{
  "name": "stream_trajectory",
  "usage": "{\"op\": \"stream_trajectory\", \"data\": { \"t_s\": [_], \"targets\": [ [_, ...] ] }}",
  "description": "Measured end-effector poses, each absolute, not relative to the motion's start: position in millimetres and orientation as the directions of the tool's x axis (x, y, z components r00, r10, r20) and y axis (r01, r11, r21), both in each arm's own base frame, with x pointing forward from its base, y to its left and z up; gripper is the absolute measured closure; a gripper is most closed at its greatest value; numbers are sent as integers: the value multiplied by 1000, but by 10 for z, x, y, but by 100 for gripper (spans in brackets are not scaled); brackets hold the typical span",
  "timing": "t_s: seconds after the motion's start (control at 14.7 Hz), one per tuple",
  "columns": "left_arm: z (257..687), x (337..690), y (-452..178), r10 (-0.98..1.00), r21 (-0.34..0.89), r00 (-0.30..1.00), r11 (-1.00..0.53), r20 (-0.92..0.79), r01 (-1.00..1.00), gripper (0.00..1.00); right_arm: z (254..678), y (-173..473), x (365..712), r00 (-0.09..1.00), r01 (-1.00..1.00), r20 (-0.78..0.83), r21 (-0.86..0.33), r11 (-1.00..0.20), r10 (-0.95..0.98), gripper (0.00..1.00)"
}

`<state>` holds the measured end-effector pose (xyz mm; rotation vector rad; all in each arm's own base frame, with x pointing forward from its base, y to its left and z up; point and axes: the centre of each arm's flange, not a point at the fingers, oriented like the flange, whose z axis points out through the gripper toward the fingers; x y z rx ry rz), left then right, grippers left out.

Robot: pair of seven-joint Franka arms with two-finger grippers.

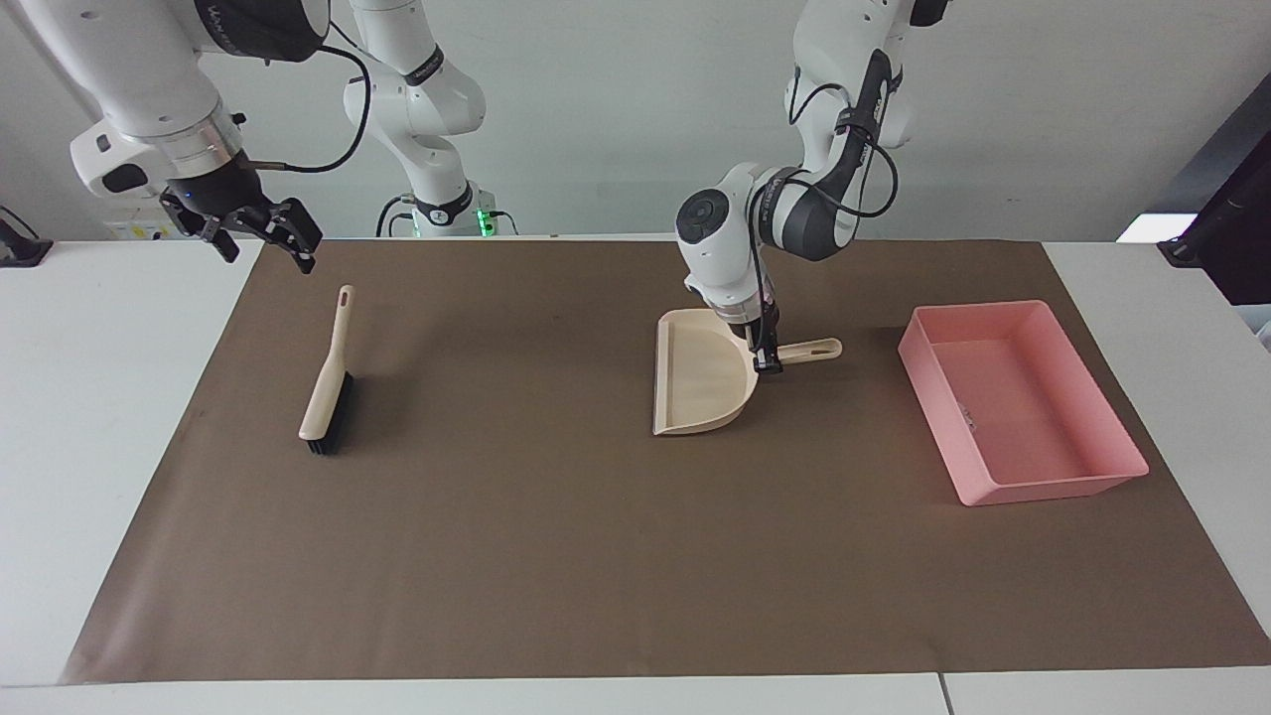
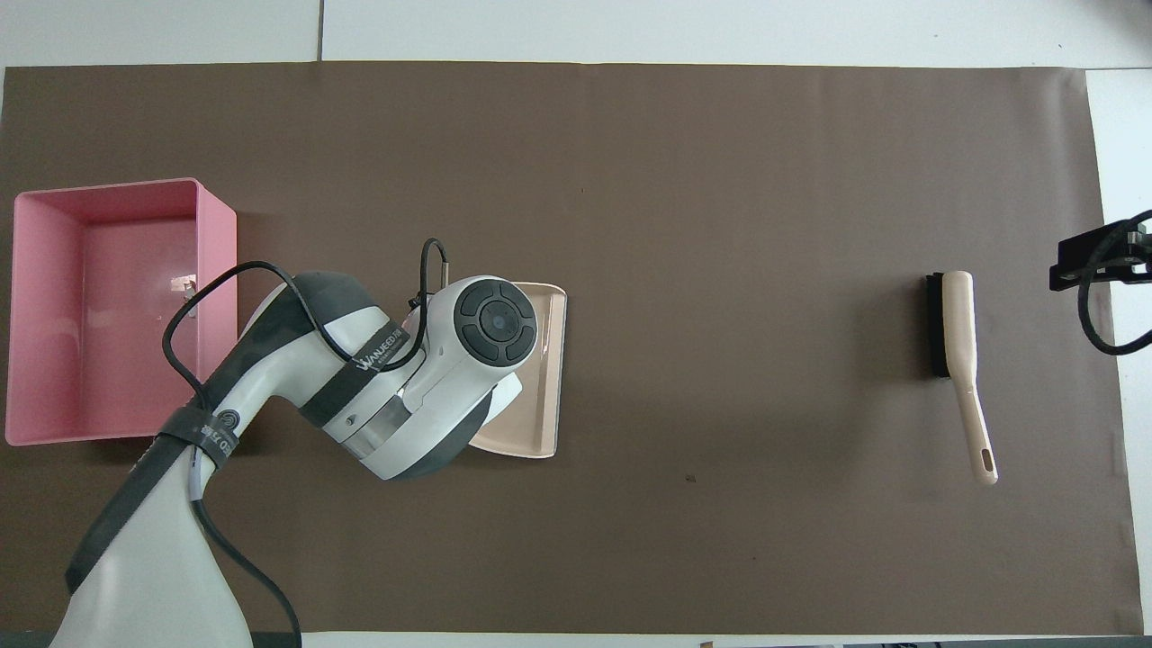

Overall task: Clean e-waste and dump in bin
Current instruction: 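Lower the empty dustpan onto the table with the left gripper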

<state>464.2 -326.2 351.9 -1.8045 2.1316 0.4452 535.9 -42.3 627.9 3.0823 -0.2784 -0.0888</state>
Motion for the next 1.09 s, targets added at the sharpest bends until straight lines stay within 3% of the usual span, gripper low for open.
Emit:
{"op": "stream_trajectory", "data": {
  "t_s": [0.48,0.75,0.89,1.09],
  "targets": [
    [3373,4560,-3368,-895,20,-160,167,-417,-986,67,6279,-423,5359,982,-178,-53,50,-983,-180,0],
    [3414,4561,-3372,-899,9,-148,159,-413,-987,29,6279,-423,5359,982,-178,-53,50,-983,-180,0],
    [3572,4605,-3284,-909,-25,-82,101,-409,-995,5,6279,-423,5359,982,-178,-53,50,-983,-180,0],
    [3952,4689,-2825,-868,-115,244,-215,-433,-970,2,6279,-423,5359,982,-178,-53,50,-983,-180,0]
  ]
}}
